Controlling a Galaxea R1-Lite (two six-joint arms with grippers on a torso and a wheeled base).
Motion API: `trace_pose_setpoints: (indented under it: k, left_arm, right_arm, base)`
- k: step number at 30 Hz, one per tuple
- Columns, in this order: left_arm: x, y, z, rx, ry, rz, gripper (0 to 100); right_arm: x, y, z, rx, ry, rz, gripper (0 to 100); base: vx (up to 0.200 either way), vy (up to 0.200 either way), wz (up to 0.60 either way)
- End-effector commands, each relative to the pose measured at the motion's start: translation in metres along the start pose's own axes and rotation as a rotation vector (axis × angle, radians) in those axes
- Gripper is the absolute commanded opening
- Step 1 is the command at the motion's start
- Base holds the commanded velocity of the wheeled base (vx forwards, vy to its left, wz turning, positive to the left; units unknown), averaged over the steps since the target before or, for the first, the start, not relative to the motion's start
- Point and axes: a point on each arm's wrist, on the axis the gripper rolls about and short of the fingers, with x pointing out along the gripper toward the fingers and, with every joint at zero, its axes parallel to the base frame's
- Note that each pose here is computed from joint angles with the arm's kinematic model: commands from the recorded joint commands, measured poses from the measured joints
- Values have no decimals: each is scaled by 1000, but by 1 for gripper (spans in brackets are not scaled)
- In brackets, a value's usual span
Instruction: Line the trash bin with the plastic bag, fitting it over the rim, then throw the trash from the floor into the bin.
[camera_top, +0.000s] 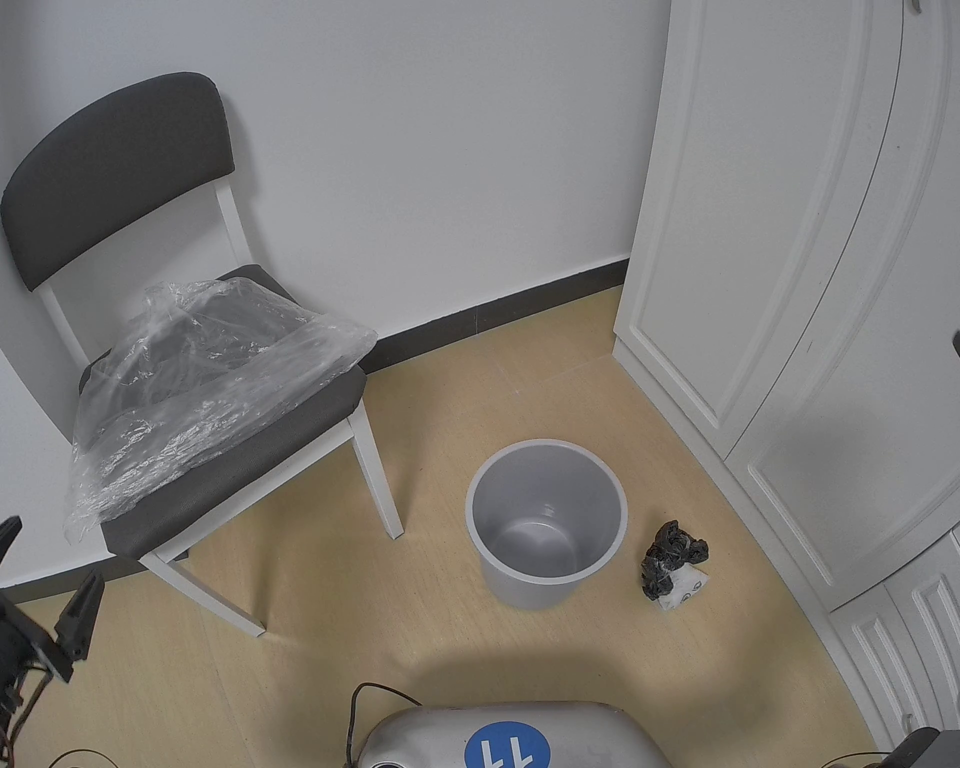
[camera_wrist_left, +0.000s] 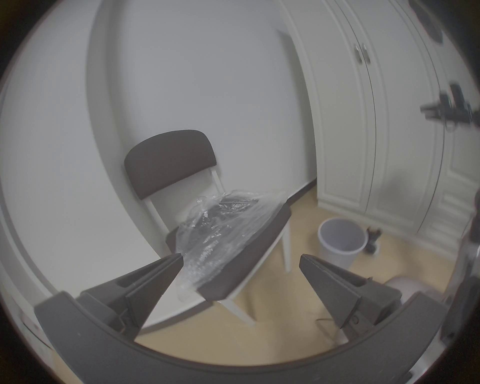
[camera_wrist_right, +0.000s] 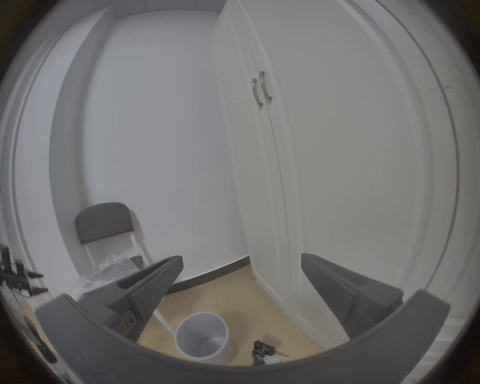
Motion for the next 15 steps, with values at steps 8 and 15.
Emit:
trace_pose_setpoints:
  k: [8, 15]
  left_arm:
    - [70, 29, -12, 350, 316, 135, 100]
    - [81, 39, -27, 396, 445, 144, 100]
  right_arm:
    - [67, 36, -4, 92, 93, 46, 100]
    - [65, 35, -2, 93, 85, 50, 100]
  base:
    - [0, 0, 0]
    - [0, 0, 0]
